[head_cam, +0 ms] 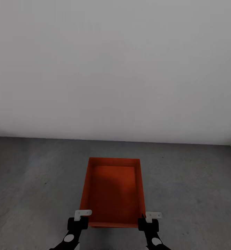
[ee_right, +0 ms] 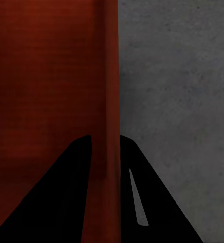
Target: Move the two storage containers from the living room to the garage. In the garage, place one container on the floor and stack the other container on top of it (either order is fine).
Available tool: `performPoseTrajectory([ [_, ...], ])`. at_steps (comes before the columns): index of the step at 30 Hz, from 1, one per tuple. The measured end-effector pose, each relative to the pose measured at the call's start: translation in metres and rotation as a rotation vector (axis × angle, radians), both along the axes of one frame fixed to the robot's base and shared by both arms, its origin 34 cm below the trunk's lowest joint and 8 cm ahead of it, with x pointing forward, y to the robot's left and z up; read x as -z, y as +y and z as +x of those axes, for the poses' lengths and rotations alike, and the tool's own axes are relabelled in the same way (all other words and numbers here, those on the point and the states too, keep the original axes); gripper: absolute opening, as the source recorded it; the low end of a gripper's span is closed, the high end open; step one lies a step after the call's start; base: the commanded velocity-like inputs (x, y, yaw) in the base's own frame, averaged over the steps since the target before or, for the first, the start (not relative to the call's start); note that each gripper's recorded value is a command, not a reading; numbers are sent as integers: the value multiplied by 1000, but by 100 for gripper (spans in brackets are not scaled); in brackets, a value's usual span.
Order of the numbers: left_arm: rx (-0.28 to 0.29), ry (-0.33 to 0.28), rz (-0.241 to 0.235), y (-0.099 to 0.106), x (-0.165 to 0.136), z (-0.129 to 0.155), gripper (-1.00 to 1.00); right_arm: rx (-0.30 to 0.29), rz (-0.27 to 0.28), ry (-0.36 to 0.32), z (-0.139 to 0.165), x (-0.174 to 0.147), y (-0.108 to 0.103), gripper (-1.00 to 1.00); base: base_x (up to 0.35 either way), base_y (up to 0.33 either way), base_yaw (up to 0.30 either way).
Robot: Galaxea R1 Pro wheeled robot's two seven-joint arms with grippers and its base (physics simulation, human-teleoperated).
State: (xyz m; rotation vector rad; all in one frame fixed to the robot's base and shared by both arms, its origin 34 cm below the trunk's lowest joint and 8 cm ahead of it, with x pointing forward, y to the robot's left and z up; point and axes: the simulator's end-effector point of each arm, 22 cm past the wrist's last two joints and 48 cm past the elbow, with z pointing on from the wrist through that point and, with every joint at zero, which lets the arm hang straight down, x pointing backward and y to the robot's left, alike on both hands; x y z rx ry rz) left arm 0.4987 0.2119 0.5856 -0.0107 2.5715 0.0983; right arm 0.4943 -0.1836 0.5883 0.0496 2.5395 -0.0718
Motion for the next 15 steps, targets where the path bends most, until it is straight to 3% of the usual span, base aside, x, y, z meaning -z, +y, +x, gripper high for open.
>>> performPoseTrajectory([
  [6, 0, 0, 0, 0, 0, 0, -100, 0, 0, 0, 0, 0, 0, -100, 0, 0, 16],
  [15, -1, 0, 0, 0, 0, 0, -100, -1, 0, 0, 0, 0, 0, -100, 0, 0, 142],
])
